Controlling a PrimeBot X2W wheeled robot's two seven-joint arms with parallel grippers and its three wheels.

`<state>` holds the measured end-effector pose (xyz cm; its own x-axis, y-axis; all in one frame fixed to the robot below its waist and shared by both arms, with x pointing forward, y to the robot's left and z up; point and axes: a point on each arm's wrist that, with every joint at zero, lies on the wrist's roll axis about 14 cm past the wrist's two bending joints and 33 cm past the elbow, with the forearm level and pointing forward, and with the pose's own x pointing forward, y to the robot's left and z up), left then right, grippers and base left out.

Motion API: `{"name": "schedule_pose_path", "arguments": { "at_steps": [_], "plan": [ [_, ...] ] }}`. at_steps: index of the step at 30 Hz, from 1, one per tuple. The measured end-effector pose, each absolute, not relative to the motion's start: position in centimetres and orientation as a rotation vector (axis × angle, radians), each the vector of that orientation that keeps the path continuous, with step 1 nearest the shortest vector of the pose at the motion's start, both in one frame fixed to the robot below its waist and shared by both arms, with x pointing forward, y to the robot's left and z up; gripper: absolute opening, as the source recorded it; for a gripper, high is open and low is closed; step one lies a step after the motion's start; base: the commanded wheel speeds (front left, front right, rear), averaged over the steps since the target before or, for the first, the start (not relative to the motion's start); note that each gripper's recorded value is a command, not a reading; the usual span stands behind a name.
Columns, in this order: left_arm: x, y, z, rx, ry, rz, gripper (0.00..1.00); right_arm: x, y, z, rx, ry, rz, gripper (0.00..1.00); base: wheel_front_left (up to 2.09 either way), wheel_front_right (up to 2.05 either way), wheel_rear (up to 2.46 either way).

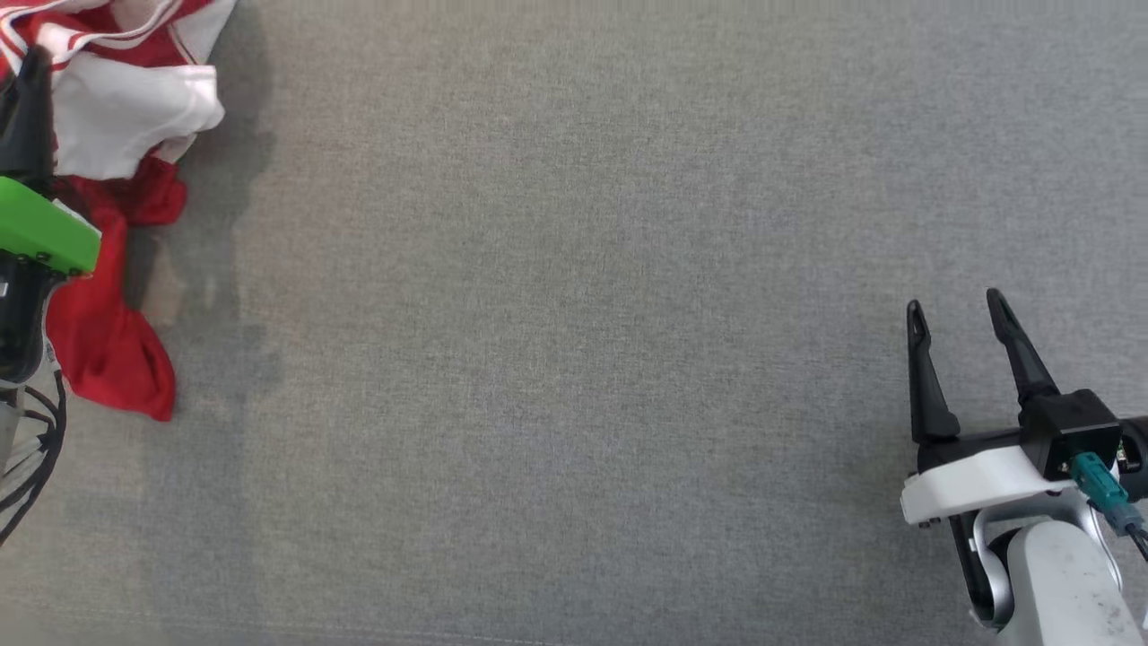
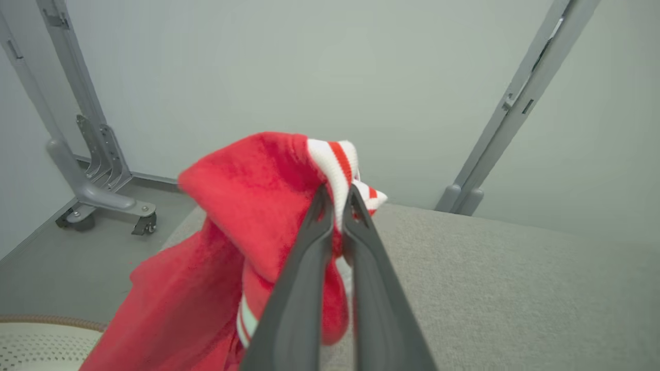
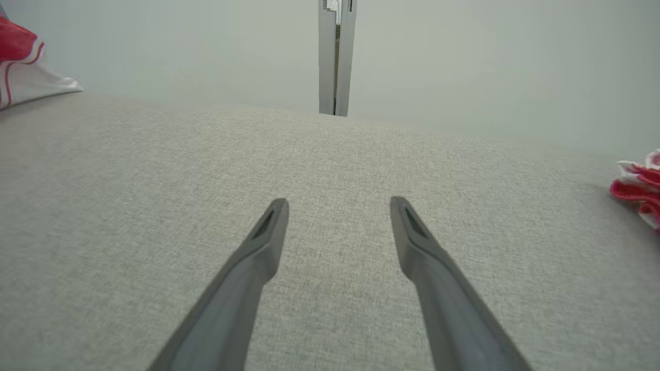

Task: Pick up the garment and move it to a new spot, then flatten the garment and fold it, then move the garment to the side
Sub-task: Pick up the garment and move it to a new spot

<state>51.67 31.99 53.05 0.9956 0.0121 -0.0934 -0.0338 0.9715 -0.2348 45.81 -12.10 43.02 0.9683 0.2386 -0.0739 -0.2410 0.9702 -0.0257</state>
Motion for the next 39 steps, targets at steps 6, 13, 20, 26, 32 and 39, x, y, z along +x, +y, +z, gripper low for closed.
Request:
{"name": "schedule_pose_path", "arguments": {
  "at_steps": [6,13,20,26,32,39],
  "plan": [
    [50.4,27.3,60.6,-0.211,-0.015,-0.168,0.00,43.9,-13.3,45.8,-0.021,0.022,0.205,1.00,0.00,0.00,0.00],
    [47.3,16.3,65.3,-0.313,0.008,-0.481,0.00,41.6,-16.2,48.1,0.001,-0.024,0.124,1.00,0.00,0.00,0.00],
    [43.1,4.7,67.0,-0.358,0.072,-0.834,0.00,38.9,-20.2,49.0,0.016,-0.040,0.004,1.00,0.00,0.00,0.00],
    [39.7,-2.5,67.5,-0.361,0.130,-1.077,0.00,36.1,-24.0,49.6,0.012,-0.049,-0.114,1.00,0.00,0.00,0.00],
    [36.5,-6.8,69.5,-0.333,0.104,-1.280,0.00,32.3,-27.4,49.4,0.008,-0.032,-0.235,1.00,0.00,0.00,0.00],
    [32.8,-8.0,71.2,-0.310,0.075,-1.420,0.00,29.3,-29.9,49.5,-0.003,-0.032,-0.329,1.00,0.00,0.00,0.00]
  ]
}}
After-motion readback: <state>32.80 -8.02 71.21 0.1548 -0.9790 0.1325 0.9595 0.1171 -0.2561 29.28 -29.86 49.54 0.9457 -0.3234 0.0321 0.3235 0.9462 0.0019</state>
